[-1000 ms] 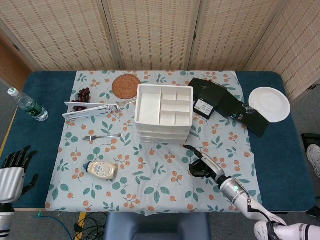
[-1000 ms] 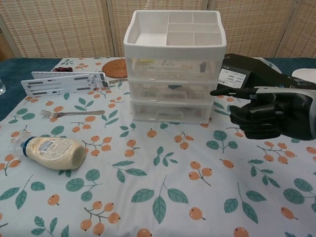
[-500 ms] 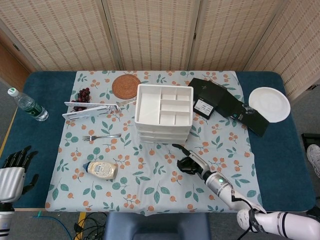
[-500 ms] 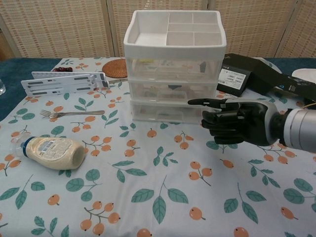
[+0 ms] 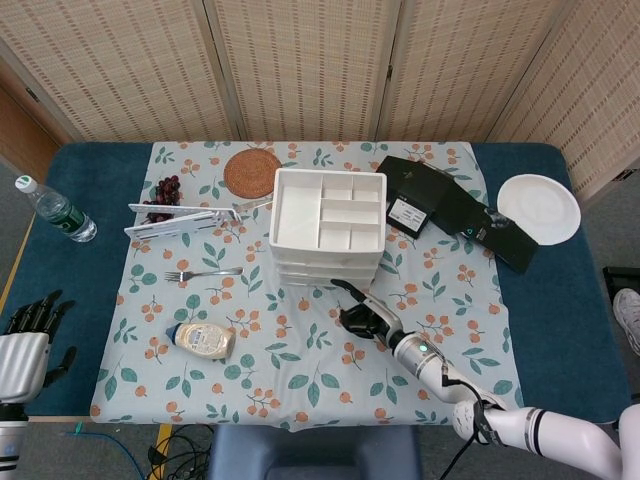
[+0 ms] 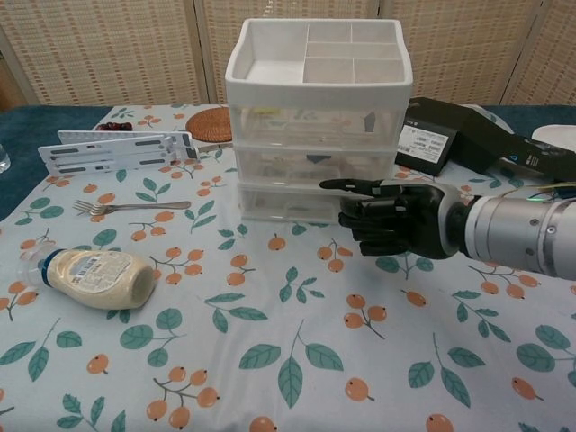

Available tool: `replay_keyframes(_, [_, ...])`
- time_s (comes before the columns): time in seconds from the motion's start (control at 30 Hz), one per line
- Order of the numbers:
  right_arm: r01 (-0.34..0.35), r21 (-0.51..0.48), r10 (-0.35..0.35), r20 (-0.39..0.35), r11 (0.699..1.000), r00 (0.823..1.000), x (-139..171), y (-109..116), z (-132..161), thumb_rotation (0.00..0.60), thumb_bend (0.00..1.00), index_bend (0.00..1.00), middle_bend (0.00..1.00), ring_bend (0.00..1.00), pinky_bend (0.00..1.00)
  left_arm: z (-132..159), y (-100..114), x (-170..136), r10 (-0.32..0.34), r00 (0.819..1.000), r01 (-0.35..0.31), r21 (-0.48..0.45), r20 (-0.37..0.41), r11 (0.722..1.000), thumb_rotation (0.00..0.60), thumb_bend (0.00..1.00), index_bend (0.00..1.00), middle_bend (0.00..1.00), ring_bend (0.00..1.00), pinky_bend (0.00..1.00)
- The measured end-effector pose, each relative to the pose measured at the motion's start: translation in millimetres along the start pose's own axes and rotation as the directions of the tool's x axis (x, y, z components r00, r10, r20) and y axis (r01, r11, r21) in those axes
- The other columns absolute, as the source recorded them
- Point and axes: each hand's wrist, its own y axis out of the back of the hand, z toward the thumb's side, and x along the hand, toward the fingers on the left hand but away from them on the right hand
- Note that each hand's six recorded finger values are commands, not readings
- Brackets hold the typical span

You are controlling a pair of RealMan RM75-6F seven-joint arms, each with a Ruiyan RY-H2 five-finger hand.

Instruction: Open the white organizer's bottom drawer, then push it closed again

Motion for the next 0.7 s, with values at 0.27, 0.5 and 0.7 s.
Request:
replay_keyframes(0.27, [-0.004, -0.001, 0.004, -0.003, 1.000, 1.000, -15.4, -1.7, 5.5, 0.600, 0.70, 0.05, 0.92, 1.00, 1.00, -2.7, 0.7, 0.3, -0.001, 1.000, 0.001, 0.002, -0.010, 1.000, 0.600, 0.34, 0.18, 0.11, 0.13, 0.14])
replay_keyframes(0.5, [-0.012, 0.009, 0.012, -0.002, 1.000, 1.000, -27.5, -6.4, 8.5, 0.600, 0.70, 0.05, 0.92, 1.00, 1.00, -3.0, 0.3, 0.4, -0.003, 1.000, 0.003, 0.003, -0.010, 1.000, 0.600, 0.34, 0.18, 0.11, 0.13, 0.14])
replay_keyframes(0.7, [-0.011, 0.012, 0.011, 0.001, 1.000, 1.000, -35.8, -8.7, 9.6, 0.600, 0.70, 0.05, 0.92, 1.00, 1.00, -5.6, 0.4, 0.5, -0.003, 1.000, 0.003, 0.002, -0.021, 1.000, 0.600, 0.34, 0.17, 0.11, 0.13, 0.14])
